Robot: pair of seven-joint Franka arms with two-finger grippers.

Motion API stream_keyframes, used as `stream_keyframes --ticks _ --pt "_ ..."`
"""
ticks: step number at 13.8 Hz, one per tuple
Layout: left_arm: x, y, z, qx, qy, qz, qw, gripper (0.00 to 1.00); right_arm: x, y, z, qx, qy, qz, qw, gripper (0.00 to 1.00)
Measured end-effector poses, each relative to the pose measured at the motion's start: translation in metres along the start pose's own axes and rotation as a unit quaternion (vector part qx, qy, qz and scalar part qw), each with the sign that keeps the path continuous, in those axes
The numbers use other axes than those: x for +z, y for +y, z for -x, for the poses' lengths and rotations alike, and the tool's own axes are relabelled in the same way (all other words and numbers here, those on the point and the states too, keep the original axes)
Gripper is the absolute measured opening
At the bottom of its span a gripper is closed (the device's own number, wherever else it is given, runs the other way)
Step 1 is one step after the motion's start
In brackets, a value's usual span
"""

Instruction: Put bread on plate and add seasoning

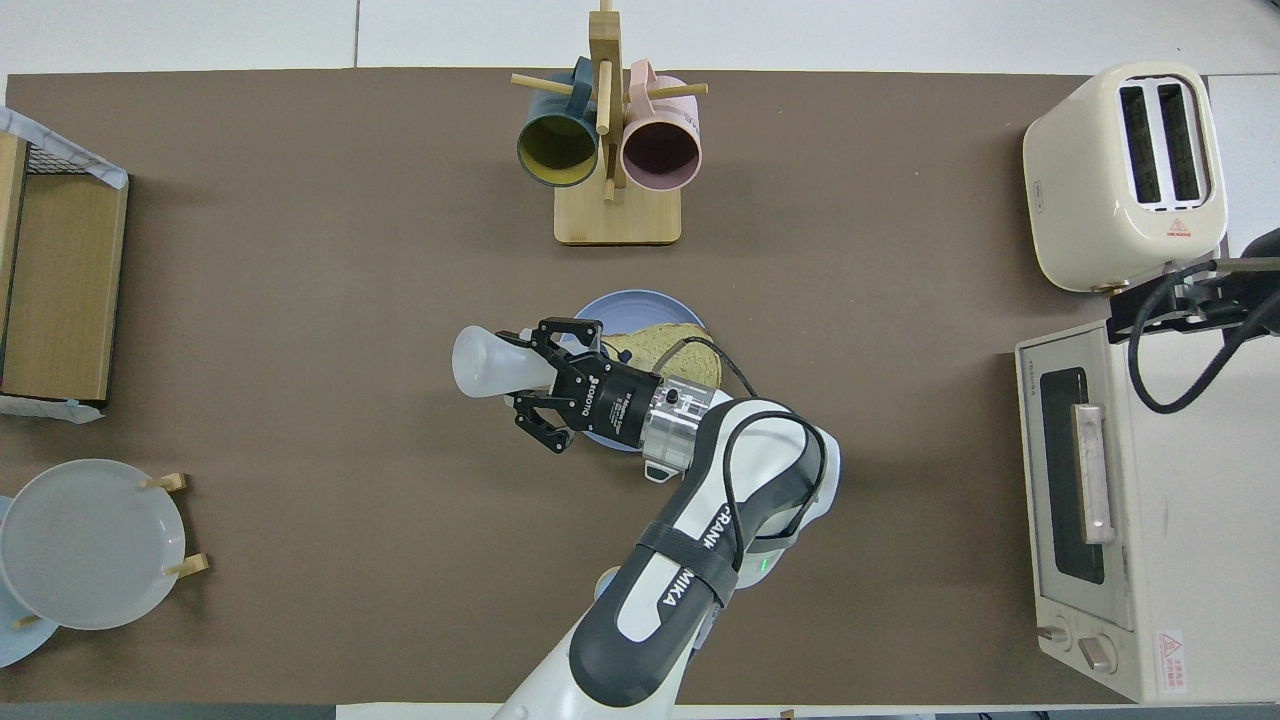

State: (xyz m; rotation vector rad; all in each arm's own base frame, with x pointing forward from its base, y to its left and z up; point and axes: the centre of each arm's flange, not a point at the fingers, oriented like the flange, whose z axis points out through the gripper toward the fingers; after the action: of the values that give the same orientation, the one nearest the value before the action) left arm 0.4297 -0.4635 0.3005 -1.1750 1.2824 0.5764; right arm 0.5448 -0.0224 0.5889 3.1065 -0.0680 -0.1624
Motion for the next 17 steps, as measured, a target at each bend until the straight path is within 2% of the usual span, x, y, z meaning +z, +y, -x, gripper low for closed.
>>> stream_keyframes --ticks 4,7,10,12,14,17 --pt "0.021 -0.014 0.010 -0.013 0.028 0.047 0.998 0.50 0.000 0.001 0.000 0.001 0.000 0.000 1.000 1.00" --pt "0.046 -0.042 0.056 -0.047 0.079 0.103 0.990 0.50 0.000 0.002 0.000 0.001 0.000 0.000 1.000 1.00" --pt "0.061 -0.058 0.104 -0.085 0.130 0.155 0.976 0.50 0.000 0.002 0.000 0.001 0.000 0.000 1.000 1.00" --pt "0.082 -0.072 0.132 -0.125 0.182 0.201 0.955 0.50 0.000 0.002 0.000 0.001 0.000 0.000 1.000 1.00" --pt "0.119 -0.091 0.174 -0.180 0.241 0.242 0.923 0.50 0.000 0.002 0.000 0.001 0.000 0.000 1.000 1.00" --pt "0.170 -0.101 0.222 -0.282 0.325 0.301 0.851 0.50 0.000 0.002 0.000 0.001 0.000 0.000 1.000 1.00"
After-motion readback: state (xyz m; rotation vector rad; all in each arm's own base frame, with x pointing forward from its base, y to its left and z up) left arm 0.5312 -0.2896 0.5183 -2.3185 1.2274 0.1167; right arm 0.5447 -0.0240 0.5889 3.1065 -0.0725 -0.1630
